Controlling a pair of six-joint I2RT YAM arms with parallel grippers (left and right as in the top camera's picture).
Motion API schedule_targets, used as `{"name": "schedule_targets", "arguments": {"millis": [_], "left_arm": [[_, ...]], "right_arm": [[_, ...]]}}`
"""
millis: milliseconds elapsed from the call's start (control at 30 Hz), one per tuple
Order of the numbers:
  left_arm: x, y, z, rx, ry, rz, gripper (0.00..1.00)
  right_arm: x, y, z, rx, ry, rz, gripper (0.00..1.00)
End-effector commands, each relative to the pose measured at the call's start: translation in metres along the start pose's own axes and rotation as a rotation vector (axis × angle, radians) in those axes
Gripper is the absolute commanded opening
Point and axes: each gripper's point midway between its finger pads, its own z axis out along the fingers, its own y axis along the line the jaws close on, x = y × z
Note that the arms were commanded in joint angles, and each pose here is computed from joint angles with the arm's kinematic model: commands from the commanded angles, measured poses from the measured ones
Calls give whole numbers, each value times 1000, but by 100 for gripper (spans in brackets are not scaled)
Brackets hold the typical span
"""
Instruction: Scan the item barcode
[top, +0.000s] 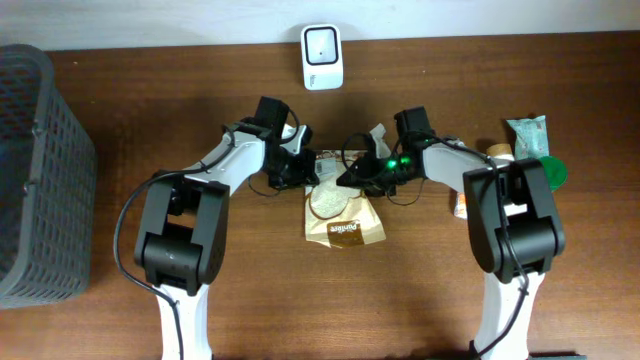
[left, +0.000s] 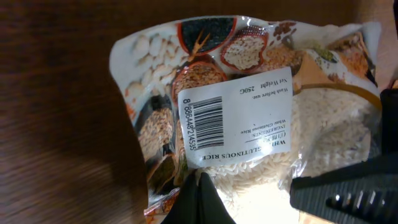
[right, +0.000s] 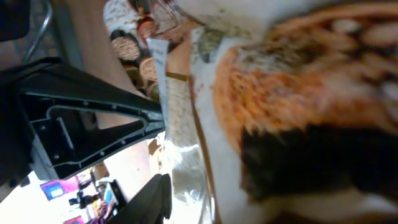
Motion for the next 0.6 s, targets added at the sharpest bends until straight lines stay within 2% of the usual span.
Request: {"name": "schedule_targets", "arguments": {"millis": [0,267,300,367,400,433,567], "left_arm": [[19,12,17,-40,56,-28,0],[20,12,17,-40,56,-29,0],[20,12,17,-40,56,-29,0],[20,12,17,-40,56,-28,0],[20,12,17,-40,57,-29,0],[20,12,17,-40,57,-29,0],[17,11,15,-38,48,-24,0]], "right_arm": [[28,-15,43,45,87,50,34],[28,-7,61,84,64,63,35],[28,-7,61,87,63,62,29],[27,-7,60,84,63,63,11],[27,-6,60,76,65,63,8],[27,-4,59,62,68,63,4],[25,1,52,6,78,55,4]]}}
